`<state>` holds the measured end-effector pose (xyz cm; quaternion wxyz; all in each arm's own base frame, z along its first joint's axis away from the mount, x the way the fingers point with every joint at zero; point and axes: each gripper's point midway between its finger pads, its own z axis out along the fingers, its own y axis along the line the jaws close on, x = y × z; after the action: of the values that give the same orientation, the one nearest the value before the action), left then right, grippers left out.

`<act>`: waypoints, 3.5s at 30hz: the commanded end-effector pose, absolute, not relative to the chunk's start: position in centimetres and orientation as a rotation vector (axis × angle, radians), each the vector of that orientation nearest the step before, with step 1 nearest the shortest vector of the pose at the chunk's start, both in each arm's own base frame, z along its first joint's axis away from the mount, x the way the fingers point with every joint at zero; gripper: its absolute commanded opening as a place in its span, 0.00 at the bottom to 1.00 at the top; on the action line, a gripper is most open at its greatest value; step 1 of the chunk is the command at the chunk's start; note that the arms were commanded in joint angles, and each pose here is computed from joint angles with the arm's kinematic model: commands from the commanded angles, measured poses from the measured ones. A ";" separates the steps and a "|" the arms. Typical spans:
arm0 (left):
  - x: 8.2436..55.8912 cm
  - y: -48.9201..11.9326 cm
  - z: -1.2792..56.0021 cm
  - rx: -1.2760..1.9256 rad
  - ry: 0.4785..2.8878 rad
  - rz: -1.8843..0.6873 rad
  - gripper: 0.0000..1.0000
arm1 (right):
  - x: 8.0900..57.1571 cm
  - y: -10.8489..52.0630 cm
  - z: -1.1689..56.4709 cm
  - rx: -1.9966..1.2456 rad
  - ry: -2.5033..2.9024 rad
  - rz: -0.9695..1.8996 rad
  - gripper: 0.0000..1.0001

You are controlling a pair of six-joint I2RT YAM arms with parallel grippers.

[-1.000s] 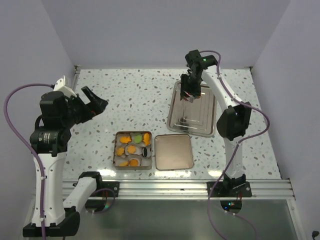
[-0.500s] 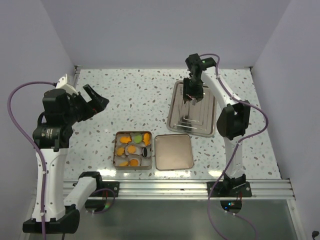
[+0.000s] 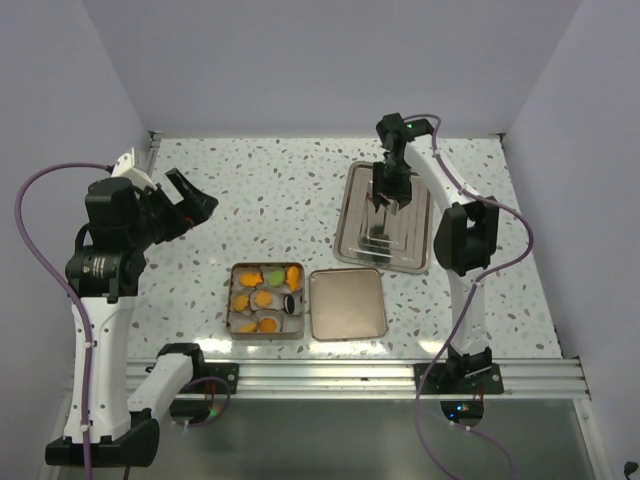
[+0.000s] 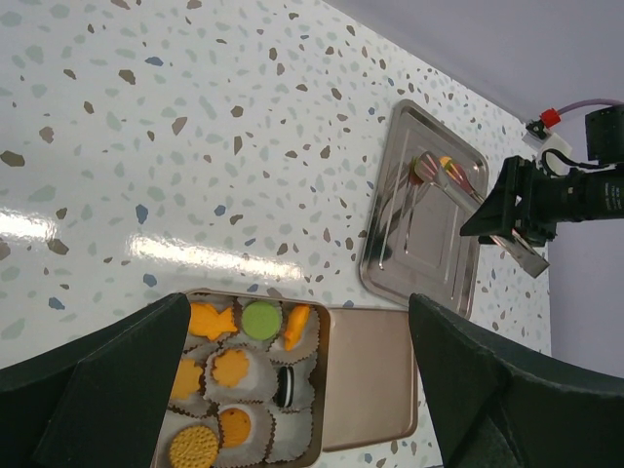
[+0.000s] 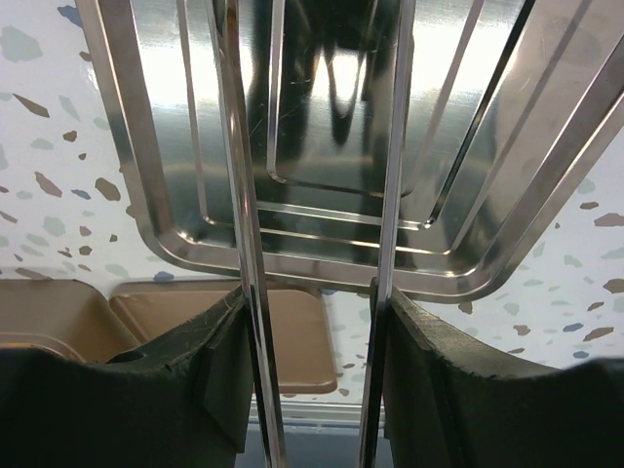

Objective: Pack the cookies

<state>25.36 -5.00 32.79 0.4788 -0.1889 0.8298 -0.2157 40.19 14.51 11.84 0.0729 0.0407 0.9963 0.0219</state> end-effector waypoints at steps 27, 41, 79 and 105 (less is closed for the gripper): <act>24.2 -5.2 34.2 -0.465 1.966 -0.551 1.00 | 34.4 13.1 18.0 0.081 3.009 0.067 0.40; 23.2 -5.4 34.1 -0.456 1.971 -0.562 1.00 | 22.8 23.7 21.9 -0.256 2.990 0.410 0.36; 19.6 -5.2 32.9 -0.493 1.957 -0.560 1.00 | 4.8 30.6 17.1 -0.667 3.082 0.592 0.38; 20.5 -4.9 32.7 -0.486 1.957 -0.530 1.00 | 9.5 28.0 20.3 -0.536 2.978 0.468 0.49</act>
<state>20.00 -5.01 32.63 0.4969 -0.2055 0.8127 -0.2246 6.73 29.22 18.26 -0.0060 -0.1937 0.9684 0.1569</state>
